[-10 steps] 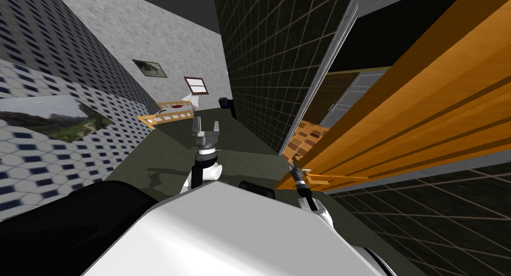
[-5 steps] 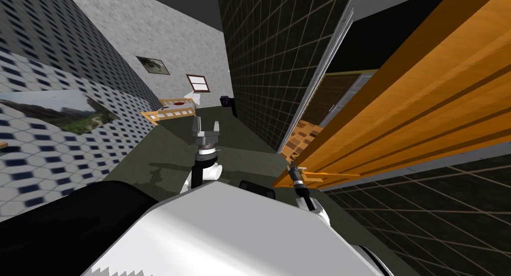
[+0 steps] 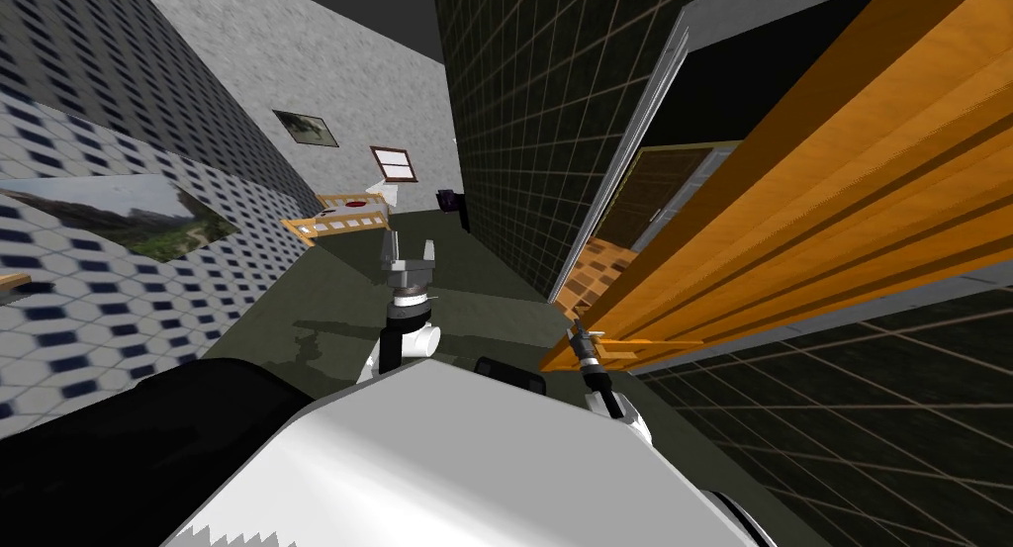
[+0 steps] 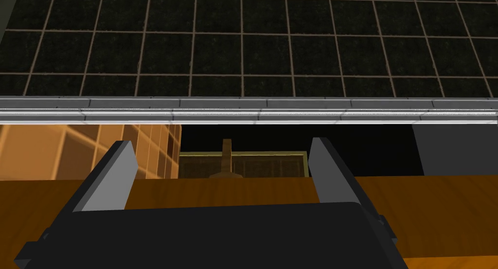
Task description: Pull the door open
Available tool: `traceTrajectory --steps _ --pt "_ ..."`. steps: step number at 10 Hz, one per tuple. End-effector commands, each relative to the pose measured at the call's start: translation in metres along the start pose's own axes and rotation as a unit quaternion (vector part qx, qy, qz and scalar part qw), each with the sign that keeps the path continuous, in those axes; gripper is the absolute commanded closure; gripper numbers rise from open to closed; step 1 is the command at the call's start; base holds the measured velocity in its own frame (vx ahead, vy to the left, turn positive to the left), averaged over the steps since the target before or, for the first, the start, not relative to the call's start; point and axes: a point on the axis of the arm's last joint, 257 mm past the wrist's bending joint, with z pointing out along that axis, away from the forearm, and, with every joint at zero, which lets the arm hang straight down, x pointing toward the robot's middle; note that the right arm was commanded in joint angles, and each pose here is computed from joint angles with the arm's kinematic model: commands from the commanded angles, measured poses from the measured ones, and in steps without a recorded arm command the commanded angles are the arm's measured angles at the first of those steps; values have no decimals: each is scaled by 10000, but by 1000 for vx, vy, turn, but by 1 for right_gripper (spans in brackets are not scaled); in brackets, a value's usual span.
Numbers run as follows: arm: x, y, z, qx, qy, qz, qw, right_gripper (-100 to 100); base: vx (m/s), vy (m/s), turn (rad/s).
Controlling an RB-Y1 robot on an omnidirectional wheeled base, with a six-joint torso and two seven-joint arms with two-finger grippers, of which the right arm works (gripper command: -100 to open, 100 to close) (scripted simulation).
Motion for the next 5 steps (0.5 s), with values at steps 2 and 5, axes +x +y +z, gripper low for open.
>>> traceTrajectory --steps 2,5 --pt "-324 78 -20 -27 -223 -112 9997 -100 5 -1 1" --pt "-324 78 -20 -27 -223 -112 9997 -100 5 -2 2"
